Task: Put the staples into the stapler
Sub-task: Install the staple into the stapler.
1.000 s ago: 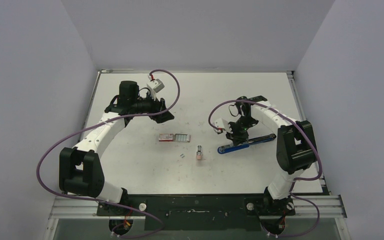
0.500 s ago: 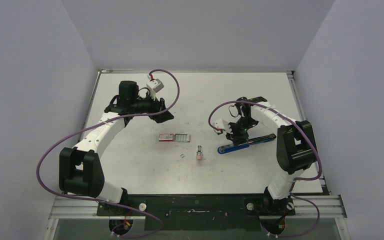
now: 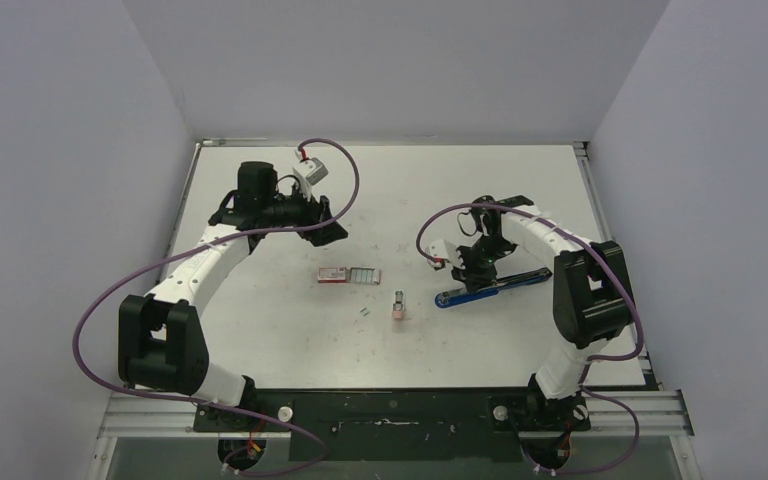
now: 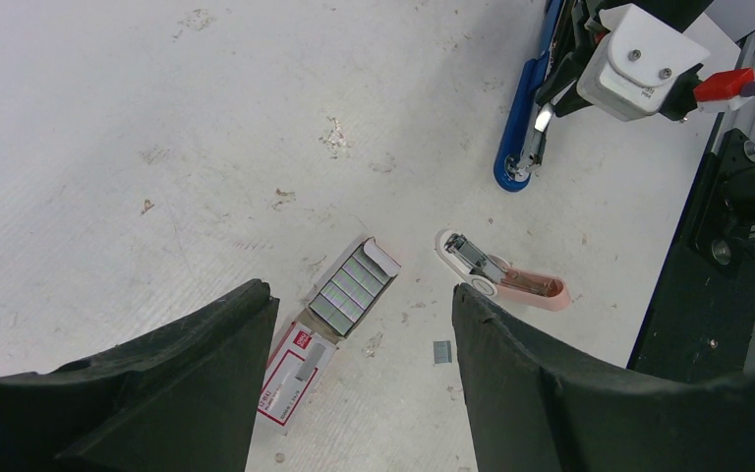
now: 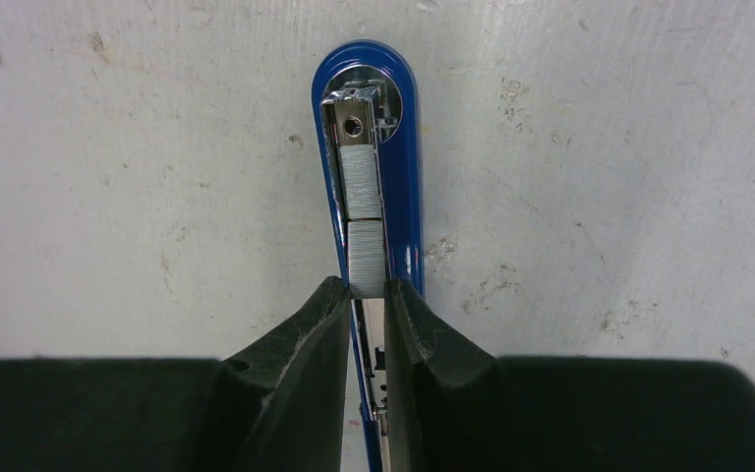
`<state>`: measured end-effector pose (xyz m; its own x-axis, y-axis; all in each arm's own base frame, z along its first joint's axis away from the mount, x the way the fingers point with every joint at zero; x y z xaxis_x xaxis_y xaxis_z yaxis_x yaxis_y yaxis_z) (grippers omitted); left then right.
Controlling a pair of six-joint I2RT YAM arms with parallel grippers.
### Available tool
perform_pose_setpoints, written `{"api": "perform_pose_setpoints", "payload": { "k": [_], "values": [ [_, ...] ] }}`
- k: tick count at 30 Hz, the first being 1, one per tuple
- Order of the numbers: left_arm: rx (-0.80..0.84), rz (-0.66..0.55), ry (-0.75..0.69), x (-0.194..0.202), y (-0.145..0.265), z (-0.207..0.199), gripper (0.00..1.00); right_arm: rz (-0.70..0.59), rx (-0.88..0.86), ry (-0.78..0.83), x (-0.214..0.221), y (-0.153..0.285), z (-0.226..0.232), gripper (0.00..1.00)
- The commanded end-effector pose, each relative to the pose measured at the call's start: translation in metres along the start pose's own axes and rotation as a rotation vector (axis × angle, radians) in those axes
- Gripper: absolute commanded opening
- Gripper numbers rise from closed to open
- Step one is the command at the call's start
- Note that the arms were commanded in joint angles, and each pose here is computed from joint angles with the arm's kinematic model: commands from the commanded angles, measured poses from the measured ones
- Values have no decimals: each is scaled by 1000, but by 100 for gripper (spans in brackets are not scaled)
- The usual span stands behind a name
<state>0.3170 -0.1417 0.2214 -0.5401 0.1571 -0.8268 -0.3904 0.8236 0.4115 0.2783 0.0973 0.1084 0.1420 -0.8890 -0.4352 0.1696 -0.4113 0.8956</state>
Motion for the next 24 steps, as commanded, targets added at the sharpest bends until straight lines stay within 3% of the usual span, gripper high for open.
{"api": "perform_pose_setpoints", "payload": {
  "k": [1, 24],
  "values": [
    [16, -30, -39, -7, 0, 1, 64, 18, 12, 7, 2, -3, 0, 9],
    [18, -34, -39, -9, 0, 0, 64, 41, 25, -1, 7, 2, 0, 30]
  ]
}}
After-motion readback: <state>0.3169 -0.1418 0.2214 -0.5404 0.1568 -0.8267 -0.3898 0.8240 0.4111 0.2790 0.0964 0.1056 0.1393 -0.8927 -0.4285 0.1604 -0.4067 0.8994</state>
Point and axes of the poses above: each gripper's point midway between its finger pads, its own y axis back along the fingers, its own z axis along the line the jaws close on, x = y × z, the point moved 7 cm from there along y, back along the fingers, and after that the axes turned 3 degrees about y, right-handed, at the moved point
